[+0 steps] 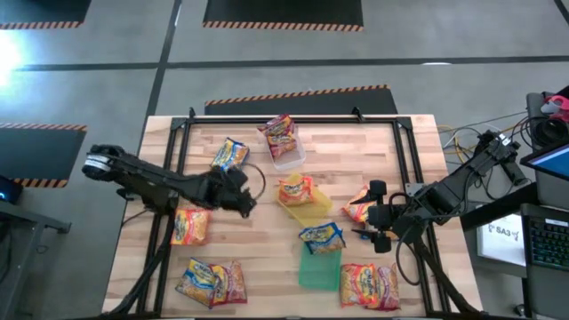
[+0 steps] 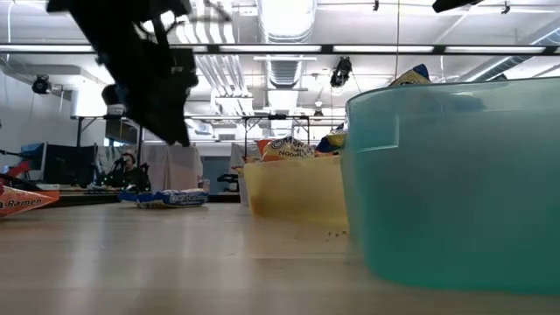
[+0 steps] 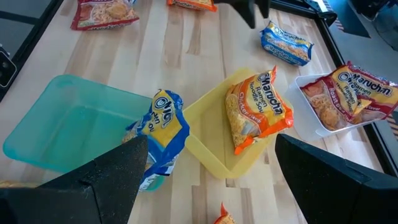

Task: Sort Maruchan noodles
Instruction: Put the blue noodle pack into the green bin

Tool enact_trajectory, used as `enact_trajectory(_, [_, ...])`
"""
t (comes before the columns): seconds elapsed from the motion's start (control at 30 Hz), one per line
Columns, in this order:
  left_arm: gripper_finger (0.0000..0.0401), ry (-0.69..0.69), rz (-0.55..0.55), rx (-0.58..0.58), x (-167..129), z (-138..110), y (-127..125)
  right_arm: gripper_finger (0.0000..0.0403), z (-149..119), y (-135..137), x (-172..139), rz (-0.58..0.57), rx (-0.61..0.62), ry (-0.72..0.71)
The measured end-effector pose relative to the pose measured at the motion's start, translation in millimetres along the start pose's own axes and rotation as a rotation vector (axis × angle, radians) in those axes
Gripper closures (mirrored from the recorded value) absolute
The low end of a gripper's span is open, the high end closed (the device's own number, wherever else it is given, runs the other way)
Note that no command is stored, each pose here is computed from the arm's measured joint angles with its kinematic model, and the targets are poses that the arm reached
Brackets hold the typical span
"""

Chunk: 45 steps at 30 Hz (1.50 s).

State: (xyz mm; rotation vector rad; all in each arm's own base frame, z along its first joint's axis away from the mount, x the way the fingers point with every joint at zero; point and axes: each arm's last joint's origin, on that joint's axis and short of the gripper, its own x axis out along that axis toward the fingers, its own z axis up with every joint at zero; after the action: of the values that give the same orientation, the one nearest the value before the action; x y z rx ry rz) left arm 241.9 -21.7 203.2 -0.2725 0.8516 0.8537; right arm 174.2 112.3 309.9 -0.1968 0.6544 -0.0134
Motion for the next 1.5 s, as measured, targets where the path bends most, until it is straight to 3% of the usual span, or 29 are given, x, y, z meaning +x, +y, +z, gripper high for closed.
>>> enact_trajectory(0.17, [0.0203, 0.132, 0.039, -0.089, 35, 10, 40, 0.0062, 0, 0, 0, 0.0, 0.0, 0.0])
enact_trajectory(0.37, [0.0203, 0.137, 0.128, -0.122, 57, 25, 72, 0.0062, 0, 0, 0, 0.0, 0.0, 0.0])
enact_trajectory(0.47, [0.0203, 0.143, 0.188, -0.218, 66, 35, 94, 0.0062, 0, 0, 0, 0.0, 0.0, 0.0])
enact_trajectory(0.57, [0.0203, 0.218, 0.18, -0.32, 78, 39, 115, 0.0062, 0, 0, 0, 0.0, 0.0, 0.0])
enact_trajectory(0.8, [0.0203, 0.274, 0.216, -0.334, 97, 42, 147, 0.0062, 0, 0, 0, 0.0, 0.0, 0.0])
enact_trajectory(0.93, [0.0203, 0.329, 0.199, -0.424, 108, 40, 166, 0.0062, 0, 0, 0, 0.0, 0.0, 0.0])
enact_trajectory(1.07, [0.0203, 0.357, 0.095, -0.456, 124, 40, 166, 0.0062, 0, 0, 0, 0.0, 0.001, -0.001])
enact_trajectory(1.27, [0.0203, 0.44, 0.066, -0.416, 135, 33, 155, 0.0062, 0, 0, 0, 0.0, 0.0, 0.0])
enact_trajectory(1.5, [0.0203, 0.489, -0.063, -0.312, 115, 25, 113, 0.0062, 0, 0, 0, 0.0, 0.0, 0.0])
